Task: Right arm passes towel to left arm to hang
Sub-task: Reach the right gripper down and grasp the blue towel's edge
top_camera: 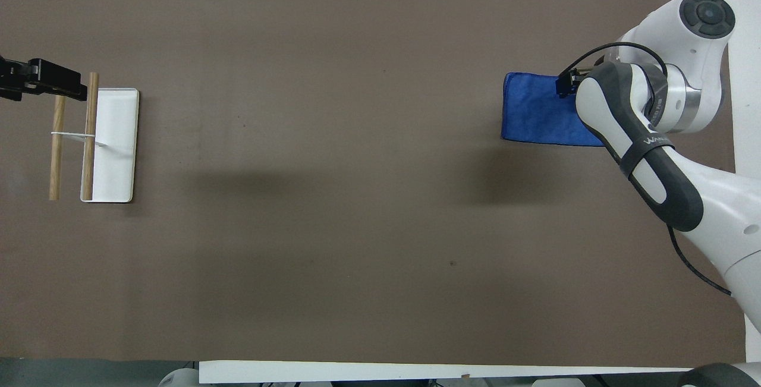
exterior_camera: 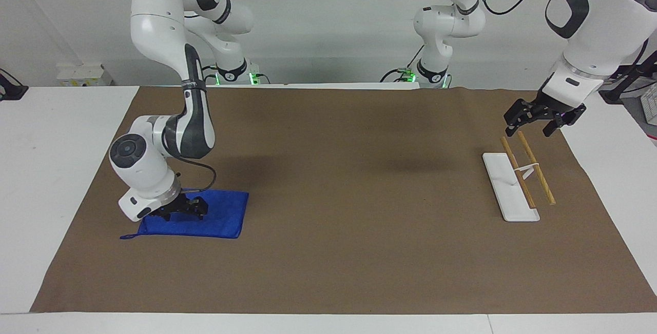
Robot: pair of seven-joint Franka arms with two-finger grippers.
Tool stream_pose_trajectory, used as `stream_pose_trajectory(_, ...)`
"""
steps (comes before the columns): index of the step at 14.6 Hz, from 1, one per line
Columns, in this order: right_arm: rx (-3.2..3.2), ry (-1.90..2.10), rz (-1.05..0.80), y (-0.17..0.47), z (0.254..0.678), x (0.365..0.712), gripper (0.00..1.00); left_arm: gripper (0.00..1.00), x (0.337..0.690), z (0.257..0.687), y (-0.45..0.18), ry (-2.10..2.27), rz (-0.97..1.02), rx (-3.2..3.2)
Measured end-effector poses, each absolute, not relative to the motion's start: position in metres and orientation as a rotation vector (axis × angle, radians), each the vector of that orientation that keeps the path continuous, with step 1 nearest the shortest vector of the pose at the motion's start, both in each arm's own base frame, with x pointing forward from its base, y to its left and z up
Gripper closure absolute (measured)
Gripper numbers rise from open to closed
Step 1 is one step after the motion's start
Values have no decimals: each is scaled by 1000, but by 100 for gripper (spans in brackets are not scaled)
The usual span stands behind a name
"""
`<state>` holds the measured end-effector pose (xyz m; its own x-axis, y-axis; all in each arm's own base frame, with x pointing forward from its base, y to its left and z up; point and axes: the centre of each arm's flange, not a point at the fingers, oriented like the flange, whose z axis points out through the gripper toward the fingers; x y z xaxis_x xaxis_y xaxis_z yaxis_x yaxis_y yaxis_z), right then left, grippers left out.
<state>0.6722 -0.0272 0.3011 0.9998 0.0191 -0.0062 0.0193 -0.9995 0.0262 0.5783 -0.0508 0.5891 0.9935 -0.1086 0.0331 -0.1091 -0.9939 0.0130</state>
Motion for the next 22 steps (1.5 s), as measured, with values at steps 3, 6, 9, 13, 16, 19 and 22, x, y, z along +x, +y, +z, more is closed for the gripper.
stream_pose_trajectory(3, 3116, 29, -34, -27, 293, 666, 9, 0, 578, 589, -51, -170, 50, 3122)
stream_pose_trajectory(6, 3116, 30, -46, -27, 290, 662, 14, 0, 578, 589, -51, -171, 50, 3122)
stream_pose_trajectory(9, 3116, 30, -59, -27, 286, 658, 24, 0, 578, 589, -51, -171, 50, 3122)
stream_pose_trajectory(13, 3117, 32, -52, -26, 290, 657, 54, 0, 578, 589, -51, -171, 50, 3122)
stream_pose_trajectory(16, 3117, 33, -53, -26, 291, 655, 87, 0, 578, 589, -51, -171, 50, 3122)
stream_pose_trajectory(19, 3127, 30, -88, -22, 301, 657, 97, 0, 578, 589, -51, -171, 50, 3122)
stream_pose_trajectory(22, 3242, -41, -166, -4, 339, 665, 97, 1, 578, 589, -51, -171, 50, 3122)
